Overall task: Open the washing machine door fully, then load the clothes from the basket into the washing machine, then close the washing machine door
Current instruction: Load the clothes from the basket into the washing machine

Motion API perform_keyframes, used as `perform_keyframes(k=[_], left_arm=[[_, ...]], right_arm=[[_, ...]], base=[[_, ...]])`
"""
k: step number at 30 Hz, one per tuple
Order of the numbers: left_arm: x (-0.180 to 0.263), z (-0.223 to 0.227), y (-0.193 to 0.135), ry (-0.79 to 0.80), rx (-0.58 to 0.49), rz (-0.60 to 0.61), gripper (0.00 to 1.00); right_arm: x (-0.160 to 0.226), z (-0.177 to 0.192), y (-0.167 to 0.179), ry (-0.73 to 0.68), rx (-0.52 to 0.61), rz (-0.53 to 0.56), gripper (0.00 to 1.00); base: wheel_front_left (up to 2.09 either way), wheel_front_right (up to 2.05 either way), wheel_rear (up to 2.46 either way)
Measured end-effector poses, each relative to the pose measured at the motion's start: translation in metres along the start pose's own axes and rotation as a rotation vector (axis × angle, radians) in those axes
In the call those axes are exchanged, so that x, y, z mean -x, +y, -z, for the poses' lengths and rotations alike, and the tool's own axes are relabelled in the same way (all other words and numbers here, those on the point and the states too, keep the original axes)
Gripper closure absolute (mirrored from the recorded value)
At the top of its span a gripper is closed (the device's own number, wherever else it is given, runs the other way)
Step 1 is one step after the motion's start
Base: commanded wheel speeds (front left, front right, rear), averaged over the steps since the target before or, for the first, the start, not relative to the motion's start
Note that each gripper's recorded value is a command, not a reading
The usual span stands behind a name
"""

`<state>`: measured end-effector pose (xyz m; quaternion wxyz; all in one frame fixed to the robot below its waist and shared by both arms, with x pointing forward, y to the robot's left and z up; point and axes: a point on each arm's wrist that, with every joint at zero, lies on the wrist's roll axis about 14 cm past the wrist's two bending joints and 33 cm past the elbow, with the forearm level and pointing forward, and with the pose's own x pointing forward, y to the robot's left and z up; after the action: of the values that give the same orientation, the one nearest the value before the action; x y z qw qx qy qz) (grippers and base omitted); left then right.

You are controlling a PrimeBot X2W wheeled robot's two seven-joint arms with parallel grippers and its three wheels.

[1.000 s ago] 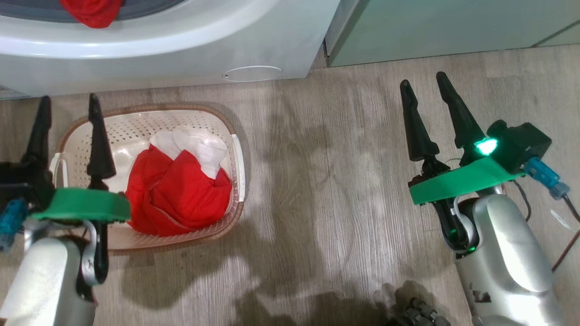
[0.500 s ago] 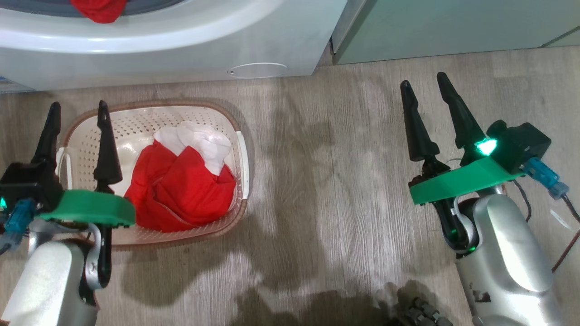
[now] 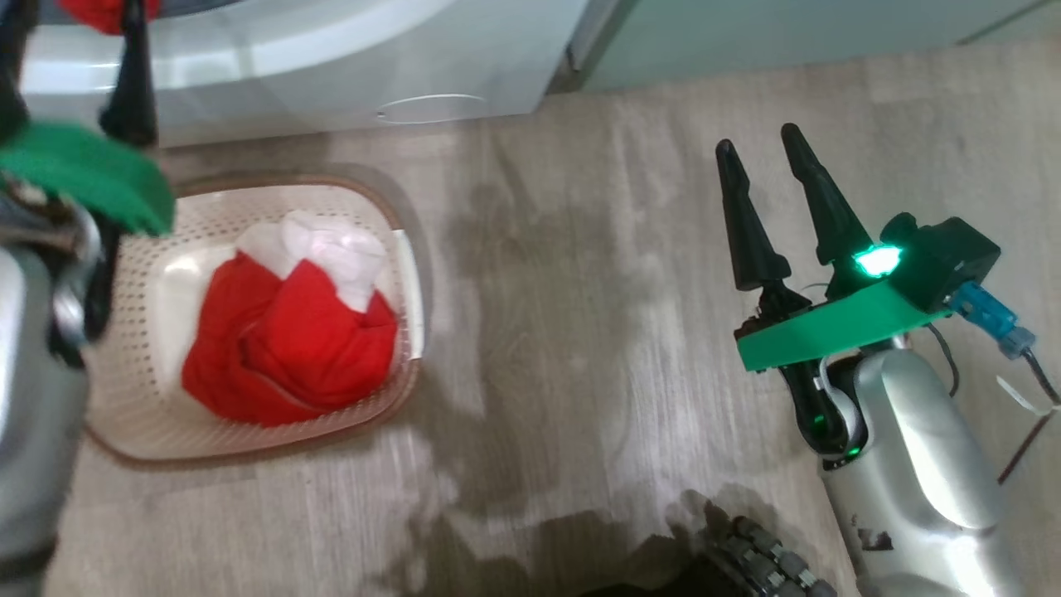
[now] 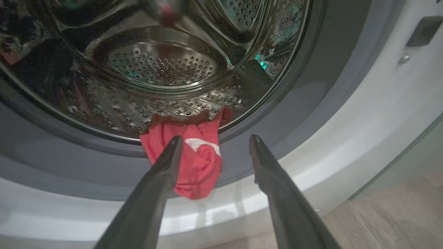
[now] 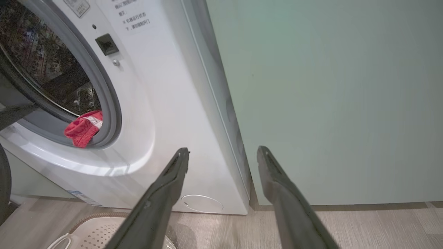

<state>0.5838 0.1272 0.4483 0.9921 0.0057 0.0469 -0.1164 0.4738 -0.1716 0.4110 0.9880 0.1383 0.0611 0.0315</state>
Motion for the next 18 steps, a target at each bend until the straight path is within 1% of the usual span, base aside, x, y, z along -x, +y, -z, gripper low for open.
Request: perform_keyframes(k=[3, 7, 8, 10, 14, 18], left_arm=[[-0.023, 0.008, -0.003, 0.07, -0.001, 0.029, 0.0], [-0.05, 0.025, 0.0, 0.182, 0.008, 0.044, 0.0], [-0.064, 0.03, 0.0, 0.223, 0.028, 0.048, 0.0], [-0.077, 0.034, 0.0, 0.262, 0.027, 0.057, 0.0], [-0.093, 0.054, 0.007, 0.377, 0.024, 0.05, 0.0], [-0.099, 0.071, 0.013, 0.484, 0.001, 0.047, 0.0]], right_arm=[[0.004, -0.004, -0.006, -0.007, -0.018, 0.02, 0.0], [0.011, -0.007, -0.012, -0.008, -0.033, 0.039, 0.0], [0.014, -0.007, -0.017, -0.007, -0.037, 0.053, 0.0], [0.016, -0.007, -0.021, -0.005, -0.045, 0.067, 0.0], [0.02, -0.005, -0.03, 0.002, -0.056, 0.095, 0.0], [0.023, -0.002, -0.035, 0.009, -0.062, 0.11, 0.0]], base=[[0.0, 0.0, 0.0], [0.0, 0.0, 0.0], [0.0, 0.0, 0.0], [0.0, 0.0, 0.0], [0.0, 0.0, 0.0], [0.0, 0.0, 0.0]])
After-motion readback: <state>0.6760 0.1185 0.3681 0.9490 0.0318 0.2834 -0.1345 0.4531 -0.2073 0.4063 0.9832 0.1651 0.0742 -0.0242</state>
